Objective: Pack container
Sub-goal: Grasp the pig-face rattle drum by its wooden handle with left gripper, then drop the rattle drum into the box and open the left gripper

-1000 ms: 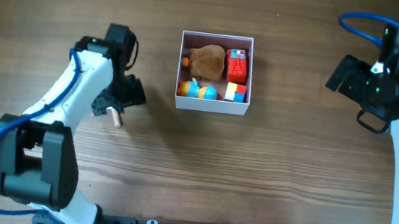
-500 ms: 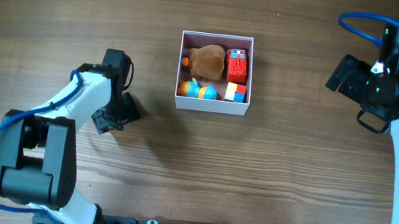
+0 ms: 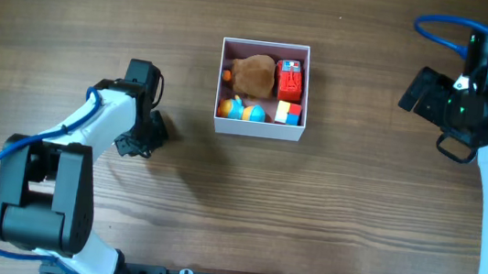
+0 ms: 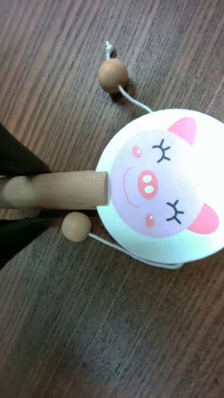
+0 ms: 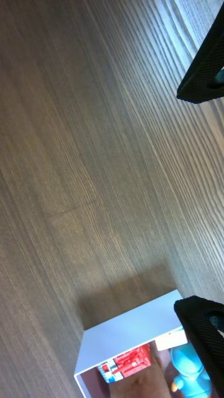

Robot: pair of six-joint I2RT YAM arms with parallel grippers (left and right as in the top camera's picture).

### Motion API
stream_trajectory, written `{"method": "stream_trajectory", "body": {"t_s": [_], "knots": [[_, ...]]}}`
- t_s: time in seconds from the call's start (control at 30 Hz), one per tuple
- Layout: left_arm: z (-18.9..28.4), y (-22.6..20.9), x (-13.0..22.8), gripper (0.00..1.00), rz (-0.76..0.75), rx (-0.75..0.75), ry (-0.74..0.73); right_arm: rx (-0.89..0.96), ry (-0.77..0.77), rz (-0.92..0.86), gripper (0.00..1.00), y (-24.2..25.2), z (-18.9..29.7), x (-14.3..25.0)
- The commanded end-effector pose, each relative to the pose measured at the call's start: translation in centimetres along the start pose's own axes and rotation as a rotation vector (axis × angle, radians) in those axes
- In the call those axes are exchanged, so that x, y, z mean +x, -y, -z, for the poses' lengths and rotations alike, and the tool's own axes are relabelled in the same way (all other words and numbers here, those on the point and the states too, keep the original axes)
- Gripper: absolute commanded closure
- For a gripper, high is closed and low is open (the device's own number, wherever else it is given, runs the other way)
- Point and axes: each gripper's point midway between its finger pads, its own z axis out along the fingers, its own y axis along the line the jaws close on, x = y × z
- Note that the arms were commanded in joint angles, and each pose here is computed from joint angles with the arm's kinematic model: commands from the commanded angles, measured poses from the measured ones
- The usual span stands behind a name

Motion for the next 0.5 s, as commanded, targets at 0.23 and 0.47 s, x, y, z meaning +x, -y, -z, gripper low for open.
{"method": "stream_trajectory", "body": {"t_s": [0.23,0.47], "knots": [[2.4,0.0,-0.5,0.96,-0.065,0.02,0.031,0.009,0.0,0.009,0.0,0.2,-0.2,-0.1],[16.0,4.5,-4.3,0.96,-0.211,0.259,0.266,0.009,0.0,0.009,0.0,0.2,-0.2,-0.1]]}}
